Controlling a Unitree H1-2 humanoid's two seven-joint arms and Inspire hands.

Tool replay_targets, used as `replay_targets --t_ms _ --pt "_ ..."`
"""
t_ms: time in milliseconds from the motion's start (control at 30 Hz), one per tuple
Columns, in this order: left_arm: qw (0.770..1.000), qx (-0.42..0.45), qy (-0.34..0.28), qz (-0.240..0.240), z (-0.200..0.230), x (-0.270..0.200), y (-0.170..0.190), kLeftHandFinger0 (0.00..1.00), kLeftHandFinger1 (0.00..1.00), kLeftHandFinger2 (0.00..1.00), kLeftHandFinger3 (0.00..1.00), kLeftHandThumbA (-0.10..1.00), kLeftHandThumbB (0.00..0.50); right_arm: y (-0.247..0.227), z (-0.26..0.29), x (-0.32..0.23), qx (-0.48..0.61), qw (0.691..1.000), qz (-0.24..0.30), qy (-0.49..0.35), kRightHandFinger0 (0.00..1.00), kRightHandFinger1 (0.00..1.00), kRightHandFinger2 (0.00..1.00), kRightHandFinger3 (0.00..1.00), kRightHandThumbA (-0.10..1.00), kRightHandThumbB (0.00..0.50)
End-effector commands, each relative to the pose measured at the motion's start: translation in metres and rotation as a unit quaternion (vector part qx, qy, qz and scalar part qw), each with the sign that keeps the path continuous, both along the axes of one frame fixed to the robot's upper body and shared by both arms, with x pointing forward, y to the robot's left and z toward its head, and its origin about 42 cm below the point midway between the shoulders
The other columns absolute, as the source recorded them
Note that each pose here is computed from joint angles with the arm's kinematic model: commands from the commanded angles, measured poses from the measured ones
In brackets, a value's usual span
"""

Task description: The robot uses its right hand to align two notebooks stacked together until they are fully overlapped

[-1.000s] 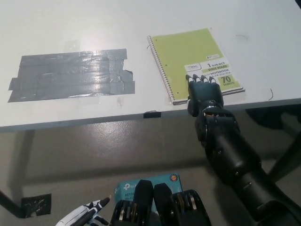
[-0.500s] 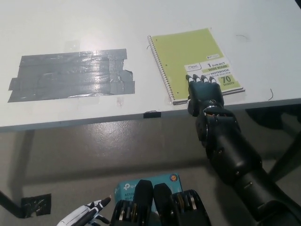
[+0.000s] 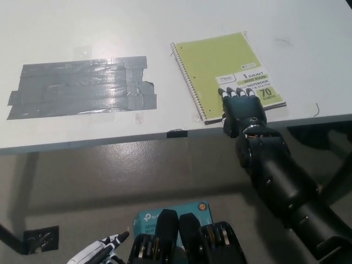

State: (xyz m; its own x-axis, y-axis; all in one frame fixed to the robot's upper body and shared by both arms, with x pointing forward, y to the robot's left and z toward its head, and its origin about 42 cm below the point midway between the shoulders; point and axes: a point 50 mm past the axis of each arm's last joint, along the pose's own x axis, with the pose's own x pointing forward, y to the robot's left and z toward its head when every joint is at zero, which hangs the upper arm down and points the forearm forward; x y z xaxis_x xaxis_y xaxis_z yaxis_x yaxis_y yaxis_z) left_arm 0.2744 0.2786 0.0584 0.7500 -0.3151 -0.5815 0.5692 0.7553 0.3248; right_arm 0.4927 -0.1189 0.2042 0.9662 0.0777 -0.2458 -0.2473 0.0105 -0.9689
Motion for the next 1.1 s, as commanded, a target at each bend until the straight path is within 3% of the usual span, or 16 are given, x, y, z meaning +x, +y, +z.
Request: replay_targets --t_ms 0,67,133,233,400,567,733,833,1067 --pt "1.000 0.006 -0.021 0.001 0.004 -0.002 0.005 0.58 0.50 0.49 0.97 1.00 0.500 -0.017 0.025 0.010 -0.003 1.000 0.002 0.011 1.00 1.00 1.00 1.00 1.00 0.500" --pt "1.000 0.004 -0.020 0.006 0.004 -0.005 0.005 0.44 0.40 0.43 0.95 1.00 0.500 -0.021 0.030 0.009 0.000 1.000 0.000 0.011 1.00 1.00 1.00 1.00 1.00 0.500" --pt "1.000 0.004 -0.019 0.006 0.003 -0.008 0.005 0.38 0.35 0.39 0.94 1.00 0.500 -0.025 0.033 0.009 0.002 1.000 0.002 0.008 1.00 1.00 1.00 1.00 1.00 0.500" --pt "1.000 0.001 -0.017 0.007 0.002 -0.010 0.005 0.37 0.35 0.41 0.93 1.00 0.500 -0.026 0.037 0.008 0.006 1.000 0.001 0.003 1.00 1.00 1.00 1.00 1.00 0.500" --pt "1.000 -0.001 -0.021 0.006 -0.002 -0.013 0.006 0.34 0.33 0.38 0.80 1.00 0.500 -0.022 0.045 0.010 0.021 1.000 -0.002 -0.006 1.00 1.00 1.00 1.00 1.00 0.500" --pt "1.000 -0.002 -0.009 0.009 -0.004 -0.017 0.006 0.37 0.36 0.39 0.81 1.00 0.500 -0.012 0.059 0.007 0.050 0.999 0.004 -0.012 1.00 1.00 1.00 1.00 1.00 0.500" --pt "1.000 -0.008 0.000 0.014 -0.009 -0.020 0.008 0.37 0.33 0.35 0.82 1.00 0.500 -0.007 0.082 0.014 0.067 0.997 0.004 -0.027 1.00 1.00 1.00 1.00 1.00 0.500" --pt "1.000 -0.018 0.005 0.020 -0.013 -0.021 0.006 0.28 0.31 0.33 0.80 1.00 0.500 -0.006 0.102 0.020 0.081 0.996 0.003 -0.042 1.00 1.00 1.00 1.00 1.00 0.500" --pt "1.000 -0.010 0.006 0.018 -0.012 -0.026 0.008 0.36 0.35 0.39 0.79 1.00 0.500 -0.018 0.140 0.031 0.106 0.991 -0.015 -0.075 1.00 1.00 1.00 1.00 1.00 0.500"
